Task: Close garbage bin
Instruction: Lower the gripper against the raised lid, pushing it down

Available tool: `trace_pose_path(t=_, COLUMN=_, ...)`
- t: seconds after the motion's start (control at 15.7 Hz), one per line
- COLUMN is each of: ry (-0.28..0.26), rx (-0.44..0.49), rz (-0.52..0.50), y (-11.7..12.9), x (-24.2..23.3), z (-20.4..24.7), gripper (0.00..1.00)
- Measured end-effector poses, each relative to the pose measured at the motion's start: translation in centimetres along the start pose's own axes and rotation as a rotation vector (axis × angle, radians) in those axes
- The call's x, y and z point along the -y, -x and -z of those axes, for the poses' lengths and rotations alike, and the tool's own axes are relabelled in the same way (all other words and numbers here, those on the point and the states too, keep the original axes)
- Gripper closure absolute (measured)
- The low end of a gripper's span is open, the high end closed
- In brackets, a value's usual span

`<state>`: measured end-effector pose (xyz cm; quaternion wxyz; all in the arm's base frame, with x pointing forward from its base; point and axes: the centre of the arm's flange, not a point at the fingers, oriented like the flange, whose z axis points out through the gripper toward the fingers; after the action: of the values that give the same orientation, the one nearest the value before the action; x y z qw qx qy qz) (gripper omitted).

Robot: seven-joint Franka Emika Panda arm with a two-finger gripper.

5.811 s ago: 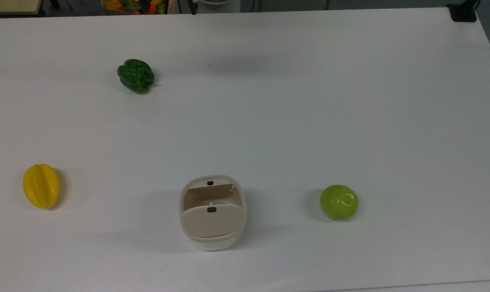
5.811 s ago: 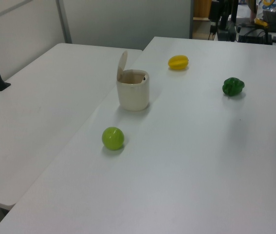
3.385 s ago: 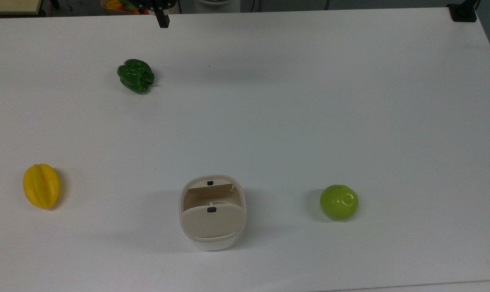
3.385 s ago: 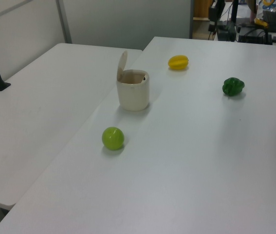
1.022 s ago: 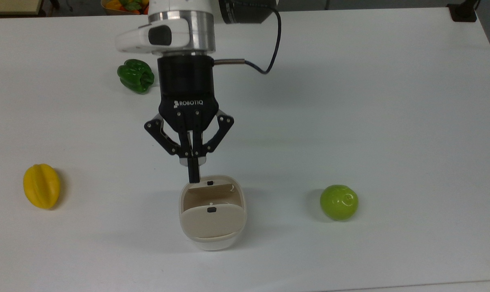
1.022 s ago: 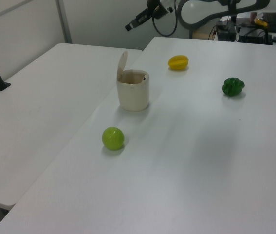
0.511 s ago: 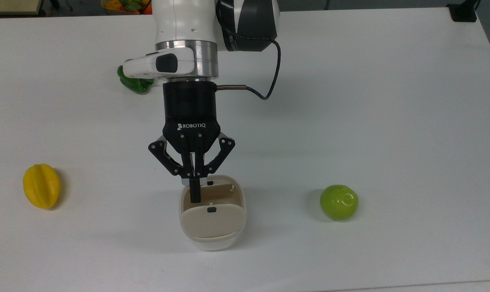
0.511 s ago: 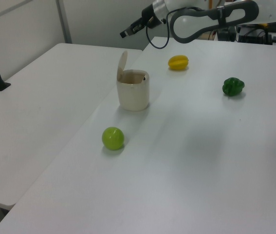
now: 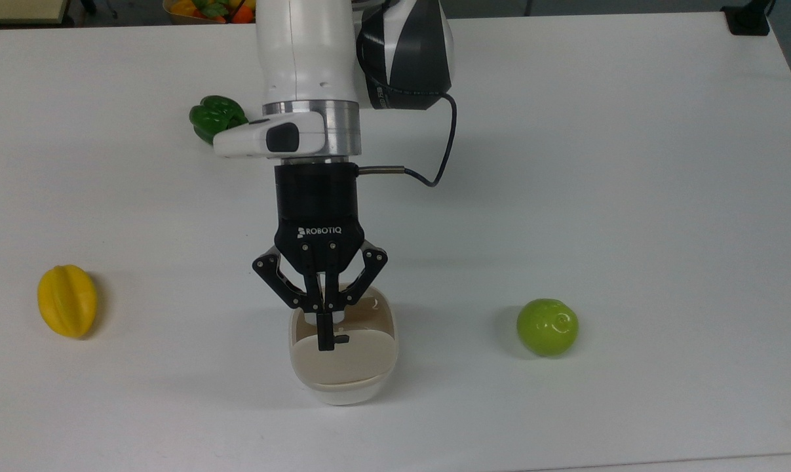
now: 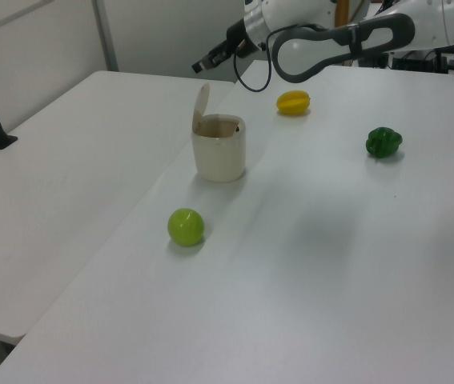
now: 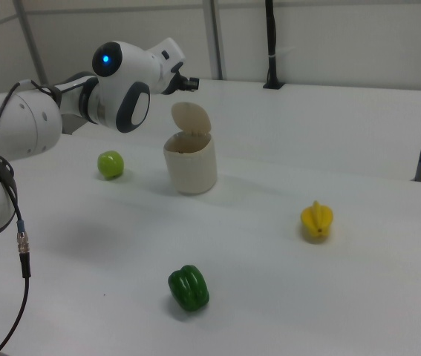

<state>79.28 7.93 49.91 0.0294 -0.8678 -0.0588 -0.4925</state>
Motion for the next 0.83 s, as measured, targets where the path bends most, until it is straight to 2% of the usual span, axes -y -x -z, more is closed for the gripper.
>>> trace_pose_path(t=0.38, ry=-0.004, rx=0.029, rz=0.003, y=1.5, x=0.4, z=-1.4, gripper=0.99)
trace_pose_path(t=0.83, ry=-0.051, rx=0.210, rz=-0.038, y=3.2, x=0.3, z=-2.4, gripper=0.99)
